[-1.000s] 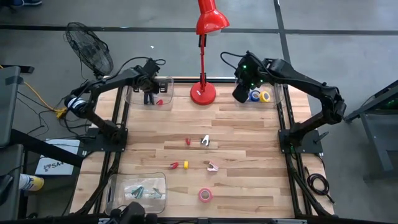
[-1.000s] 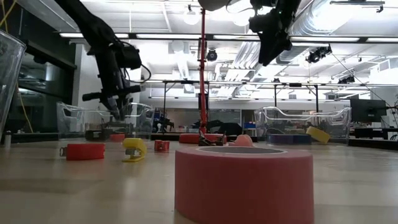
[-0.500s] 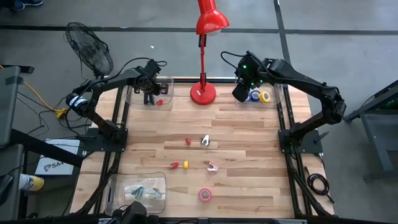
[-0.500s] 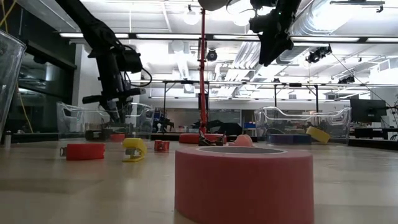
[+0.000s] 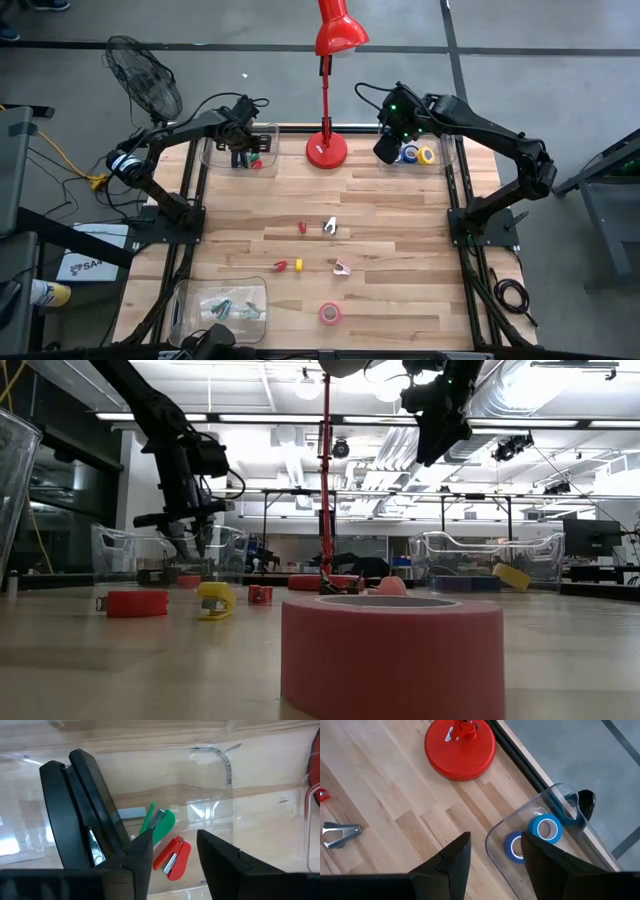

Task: Pick and place Stapler, Stapler remover, tape
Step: Put the top red stapler into the top left transparent bin

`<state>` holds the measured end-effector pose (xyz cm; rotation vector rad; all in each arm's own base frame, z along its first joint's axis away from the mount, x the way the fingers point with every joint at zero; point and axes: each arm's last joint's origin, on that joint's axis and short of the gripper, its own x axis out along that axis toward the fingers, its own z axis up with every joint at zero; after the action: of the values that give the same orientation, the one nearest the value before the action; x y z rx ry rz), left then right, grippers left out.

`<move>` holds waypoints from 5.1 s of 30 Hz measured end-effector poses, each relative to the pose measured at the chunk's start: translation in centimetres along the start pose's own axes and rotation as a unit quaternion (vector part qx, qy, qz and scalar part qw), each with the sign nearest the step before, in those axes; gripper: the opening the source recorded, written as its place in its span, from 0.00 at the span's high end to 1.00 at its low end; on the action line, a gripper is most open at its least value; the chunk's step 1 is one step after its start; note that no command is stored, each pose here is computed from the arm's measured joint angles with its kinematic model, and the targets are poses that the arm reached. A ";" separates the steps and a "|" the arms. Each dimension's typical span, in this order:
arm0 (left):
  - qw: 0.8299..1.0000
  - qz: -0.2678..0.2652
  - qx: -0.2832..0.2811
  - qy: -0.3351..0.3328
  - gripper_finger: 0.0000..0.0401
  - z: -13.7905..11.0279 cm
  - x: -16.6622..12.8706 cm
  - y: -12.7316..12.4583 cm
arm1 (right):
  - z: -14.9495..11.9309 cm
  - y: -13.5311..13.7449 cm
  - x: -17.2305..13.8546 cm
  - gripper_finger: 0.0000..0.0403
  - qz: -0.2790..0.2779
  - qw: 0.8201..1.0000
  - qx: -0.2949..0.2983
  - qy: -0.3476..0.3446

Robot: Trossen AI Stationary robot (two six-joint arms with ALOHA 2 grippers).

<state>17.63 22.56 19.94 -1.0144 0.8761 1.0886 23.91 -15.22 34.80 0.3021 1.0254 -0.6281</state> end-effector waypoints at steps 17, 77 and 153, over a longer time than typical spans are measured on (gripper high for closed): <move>0.999 -0.015 0.045 -0.001 0.61 2.3 -4.5 -2.2 | -0.5 0.0 0.0 0.59 0.000 0.999 -0.023 0.025; 0.996 -0.004 -0.038 0.085 0.61 -19.6 -3.8 -19.2 | -3.9 -4.0 -5.7 0.59 0.058 0.992 -0.116 0.003; 0.994 0.006 -0.054 0.099 0.40 -20.5 0.4 -20.5 | -4.1 -3.9 -5.8 0.59 0.071 0.992 -0.106 0.008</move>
<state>36.07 0.28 17.62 -1.2237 0.9929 1.0666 16.57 -14.25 37.98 0.1912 1.0659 -0.3840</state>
